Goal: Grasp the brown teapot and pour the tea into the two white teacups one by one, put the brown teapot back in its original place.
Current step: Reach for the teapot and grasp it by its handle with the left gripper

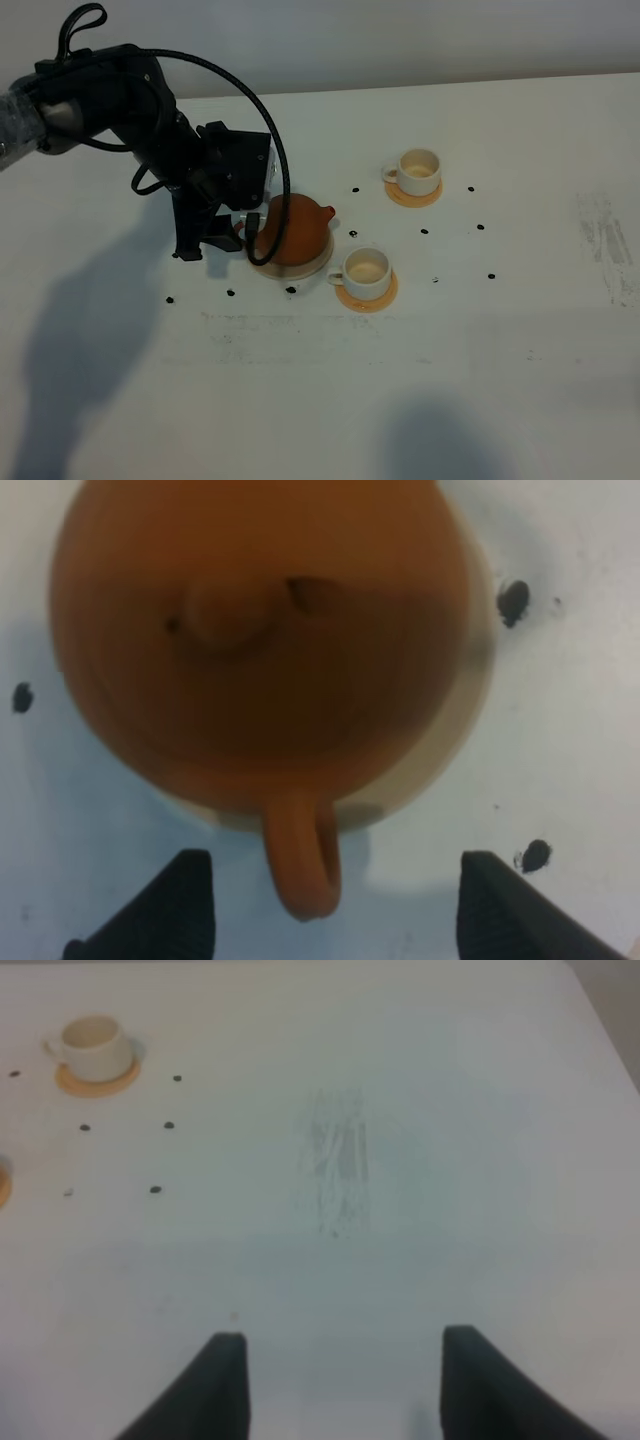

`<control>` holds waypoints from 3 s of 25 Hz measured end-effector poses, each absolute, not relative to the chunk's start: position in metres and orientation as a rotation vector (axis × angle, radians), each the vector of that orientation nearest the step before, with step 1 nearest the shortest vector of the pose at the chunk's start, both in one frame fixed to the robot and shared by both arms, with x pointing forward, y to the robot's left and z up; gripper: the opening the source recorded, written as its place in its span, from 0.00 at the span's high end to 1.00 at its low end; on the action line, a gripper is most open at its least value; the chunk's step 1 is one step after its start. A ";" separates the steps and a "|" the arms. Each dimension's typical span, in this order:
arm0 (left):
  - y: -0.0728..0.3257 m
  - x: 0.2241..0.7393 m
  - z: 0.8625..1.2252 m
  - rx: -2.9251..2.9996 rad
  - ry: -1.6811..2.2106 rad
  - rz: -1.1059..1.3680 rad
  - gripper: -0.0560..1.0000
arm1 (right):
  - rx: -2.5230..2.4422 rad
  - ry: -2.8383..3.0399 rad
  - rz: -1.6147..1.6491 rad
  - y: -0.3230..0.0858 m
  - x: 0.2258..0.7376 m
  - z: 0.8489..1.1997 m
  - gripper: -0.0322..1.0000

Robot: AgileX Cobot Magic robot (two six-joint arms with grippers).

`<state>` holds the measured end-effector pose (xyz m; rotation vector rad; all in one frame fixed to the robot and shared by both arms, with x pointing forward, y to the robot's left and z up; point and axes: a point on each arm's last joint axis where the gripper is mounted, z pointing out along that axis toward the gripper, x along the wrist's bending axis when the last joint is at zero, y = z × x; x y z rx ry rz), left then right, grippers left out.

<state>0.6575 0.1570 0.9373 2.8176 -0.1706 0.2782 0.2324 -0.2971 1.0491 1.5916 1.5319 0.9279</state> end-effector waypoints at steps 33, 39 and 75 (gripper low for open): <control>0.148 0.661 0.928 2.829 -0.224 0.337 0.58 | 1.592 1.532 0.928 -0.297 0.232 1.049 0.54; 0.148 0.661 0.926 2.830 -0.221 0.339 0.58 | 1.592 1.532 0.928 -0.297 0.232 1.049 0.54; 0.142 0.659 0.933 2.792 -0.123 0.340 0.85 | 1.592 1.532 0.928 -0.297 0.232 1.049 0.54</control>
